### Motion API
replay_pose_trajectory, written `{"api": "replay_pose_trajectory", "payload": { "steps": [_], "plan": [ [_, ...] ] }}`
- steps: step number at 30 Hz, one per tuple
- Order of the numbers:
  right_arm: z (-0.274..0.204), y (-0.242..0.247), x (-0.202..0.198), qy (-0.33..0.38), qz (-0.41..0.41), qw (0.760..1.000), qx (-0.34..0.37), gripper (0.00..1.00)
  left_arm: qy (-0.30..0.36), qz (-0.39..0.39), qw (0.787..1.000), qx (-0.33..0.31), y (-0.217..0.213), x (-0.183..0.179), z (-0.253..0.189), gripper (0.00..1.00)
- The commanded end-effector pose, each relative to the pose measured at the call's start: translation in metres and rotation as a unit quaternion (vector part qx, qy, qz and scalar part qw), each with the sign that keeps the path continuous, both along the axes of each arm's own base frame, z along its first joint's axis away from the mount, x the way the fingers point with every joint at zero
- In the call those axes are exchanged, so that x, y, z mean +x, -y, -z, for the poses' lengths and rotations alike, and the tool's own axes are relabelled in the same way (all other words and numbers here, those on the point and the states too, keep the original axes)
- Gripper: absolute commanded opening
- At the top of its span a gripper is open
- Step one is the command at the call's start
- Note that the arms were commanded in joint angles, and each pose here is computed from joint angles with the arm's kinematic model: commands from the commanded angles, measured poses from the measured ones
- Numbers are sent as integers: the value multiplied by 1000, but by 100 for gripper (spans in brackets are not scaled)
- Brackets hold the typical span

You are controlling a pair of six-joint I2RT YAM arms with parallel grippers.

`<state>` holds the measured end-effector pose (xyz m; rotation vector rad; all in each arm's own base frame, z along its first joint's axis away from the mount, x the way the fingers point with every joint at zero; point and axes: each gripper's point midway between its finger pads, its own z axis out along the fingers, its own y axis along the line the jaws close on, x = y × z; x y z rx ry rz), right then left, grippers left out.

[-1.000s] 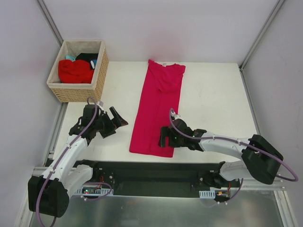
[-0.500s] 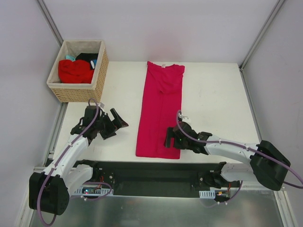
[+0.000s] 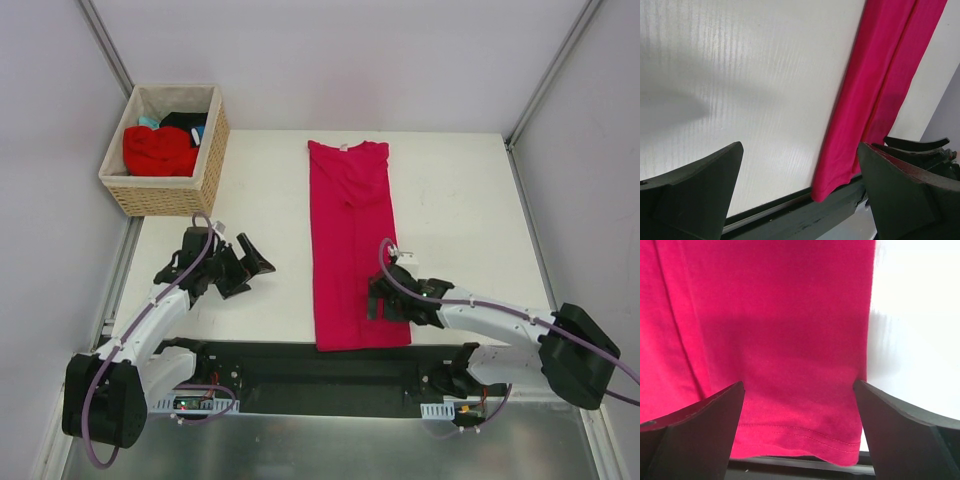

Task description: Fold and stack the t-shirts

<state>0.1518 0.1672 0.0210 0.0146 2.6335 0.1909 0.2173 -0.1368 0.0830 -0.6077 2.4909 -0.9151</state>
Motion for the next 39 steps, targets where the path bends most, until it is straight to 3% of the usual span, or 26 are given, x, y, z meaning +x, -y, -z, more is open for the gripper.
{"api": "replay_pose_trajectory", "payload": {
  "steps": [1,13,22,23,27,30,39],
  "plan": [
    [-11,4,17,11,-27,997,-70,96,50,44,998,-19,13,8,-23,99],
    [-79,-73,99,79,-70,994,-36,97,92,115,987,-63,62,17,-80,99],
    [-137,-24,182,138,25,990,-10,96,194,131,961,-145,128,91,-108,99],
    [-134,-17,192,133,36,990,-10,96,167,125,967,-149,134,100,-90,99],
    [-135,-9,214,136,51,989,-2,96,182,128,954,-200,155,128,-86,98],
    [-124,7,226,125,71,990,-15,96,169,126,957,-202,165,142,-71,98],
    [-94,31,232,92,97,991,-14,96,173,143,948,-227,197,190,-64,98]
  ]
}}
